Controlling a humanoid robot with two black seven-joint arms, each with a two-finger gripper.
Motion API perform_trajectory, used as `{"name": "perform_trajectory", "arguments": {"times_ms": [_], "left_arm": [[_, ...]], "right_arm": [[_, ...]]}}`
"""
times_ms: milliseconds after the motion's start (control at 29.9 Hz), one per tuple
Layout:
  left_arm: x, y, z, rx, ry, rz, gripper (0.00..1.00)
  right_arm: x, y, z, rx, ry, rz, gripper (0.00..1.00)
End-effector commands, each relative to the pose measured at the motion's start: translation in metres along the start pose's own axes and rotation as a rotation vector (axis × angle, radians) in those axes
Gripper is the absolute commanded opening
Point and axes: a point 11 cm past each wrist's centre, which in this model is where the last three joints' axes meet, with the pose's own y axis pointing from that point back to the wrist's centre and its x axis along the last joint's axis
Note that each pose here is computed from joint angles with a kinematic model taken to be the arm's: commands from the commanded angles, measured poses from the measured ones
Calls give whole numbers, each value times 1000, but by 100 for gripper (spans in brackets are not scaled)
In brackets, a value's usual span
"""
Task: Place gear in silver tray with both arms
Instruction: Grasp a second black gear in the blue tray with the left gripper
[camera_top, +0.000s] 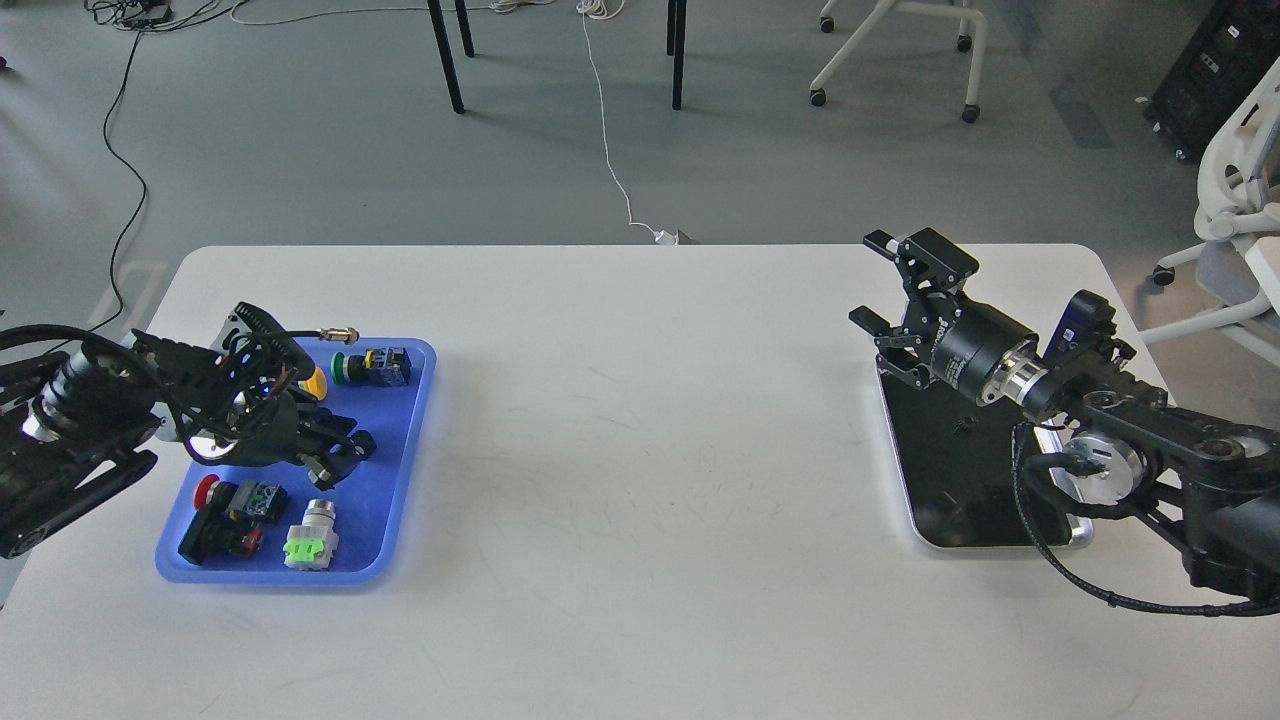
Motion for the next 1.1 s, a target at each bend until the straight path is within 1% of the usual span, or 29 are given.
{"name": "perform_trajectory", "arguments": {"times_ms": [0,67,201,434,568,769,869,1003,1070], "left_arm": [[-1,1,-2,4,3,-3,19],[-1,1,-2,4,3,-3,15],[-2,1,-2,5,3,-5,12],[0,4,-4,11,2,-1,12],[8,7,-4,10,-8,15,12],[51,32,2,2,-93,90,12],[81,45,14,-16,-149,127,12],[116,56,43,-67,-233,162,12],[134,53,67,-114,-281,183,13]], "right_arm": [[0,0,0,1,0,1,98],[0,0,0,1,0,1,98],[0,0,0,1,0,1,98],[0,0,0,1,1,2,98],[2,1,0,0,2,5,98],[1,0,0,0,2,5,98],[8,-1,-9,34,-13,32,98],[21,1,-18,95,-92,99,98],[28,2,-23,133,-162,139,98]]}}
